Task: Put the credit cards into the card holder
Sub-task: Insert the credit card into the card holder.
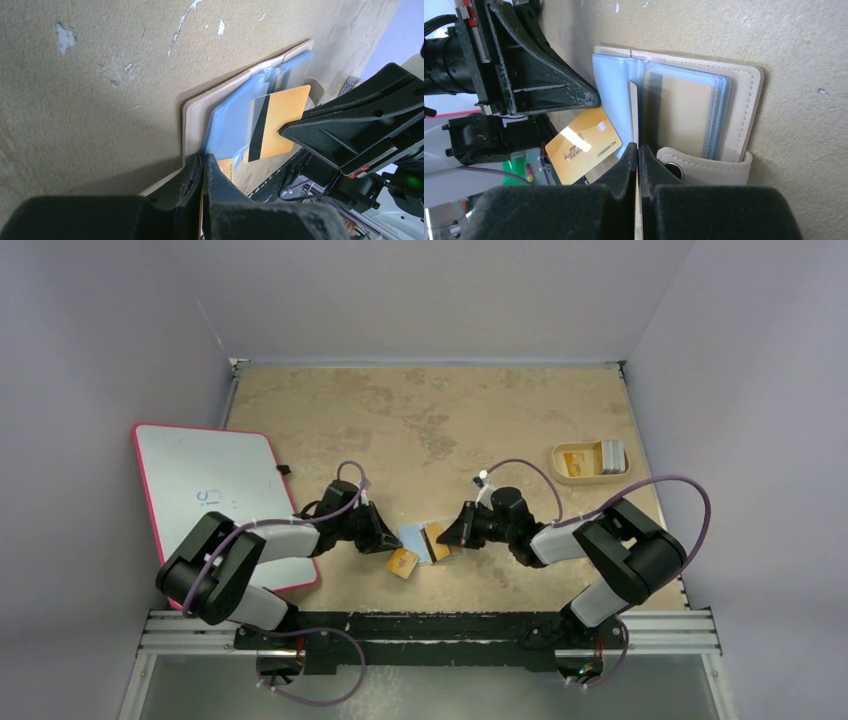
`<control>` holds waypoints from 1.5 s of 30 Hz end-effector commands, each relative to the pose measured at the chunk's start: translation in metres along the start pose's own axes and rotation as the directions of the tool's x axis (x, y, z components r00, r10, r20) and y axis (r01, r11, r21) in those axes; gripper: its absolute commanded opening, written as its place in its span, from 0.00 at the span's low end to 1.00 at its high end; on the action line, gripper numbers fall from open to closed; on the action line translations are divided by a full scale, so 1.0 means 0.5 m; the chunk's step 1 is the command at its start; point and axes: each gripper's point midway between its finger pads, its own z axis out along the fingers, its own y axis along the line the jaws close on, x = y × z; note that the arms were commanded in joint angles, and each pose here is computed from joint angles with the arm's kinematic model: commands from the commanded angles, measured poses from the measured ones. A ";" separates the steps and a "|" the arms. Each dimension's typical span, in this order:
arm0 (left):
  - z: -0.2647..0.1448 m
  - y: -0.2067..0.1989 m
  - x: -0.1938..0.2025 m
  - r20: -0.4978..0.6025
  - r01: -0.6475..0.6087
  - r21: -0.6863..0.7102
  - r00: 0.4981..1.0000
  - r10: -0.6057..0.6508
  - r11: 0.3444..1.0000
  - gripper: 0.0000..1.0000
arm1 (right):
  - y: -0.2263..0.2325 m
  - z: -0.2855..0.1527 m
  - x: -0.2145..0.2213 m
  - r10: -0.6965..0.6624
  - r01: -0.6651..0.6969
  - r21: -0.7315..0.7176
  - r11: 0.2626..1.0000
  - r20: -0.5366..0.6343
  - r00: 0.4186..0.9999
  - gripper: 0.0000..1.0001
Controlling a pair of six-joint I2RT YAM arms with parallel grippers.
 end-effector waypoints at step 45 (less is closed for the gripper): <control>-0.002 0.084 -0.004 0.072 0.034 -0.166 0.997 -0.022 0.986 0.00 | -0.010 0.029 -0.044 -0.066 0.069 -0.029 0.997 0.087 0.994 0.00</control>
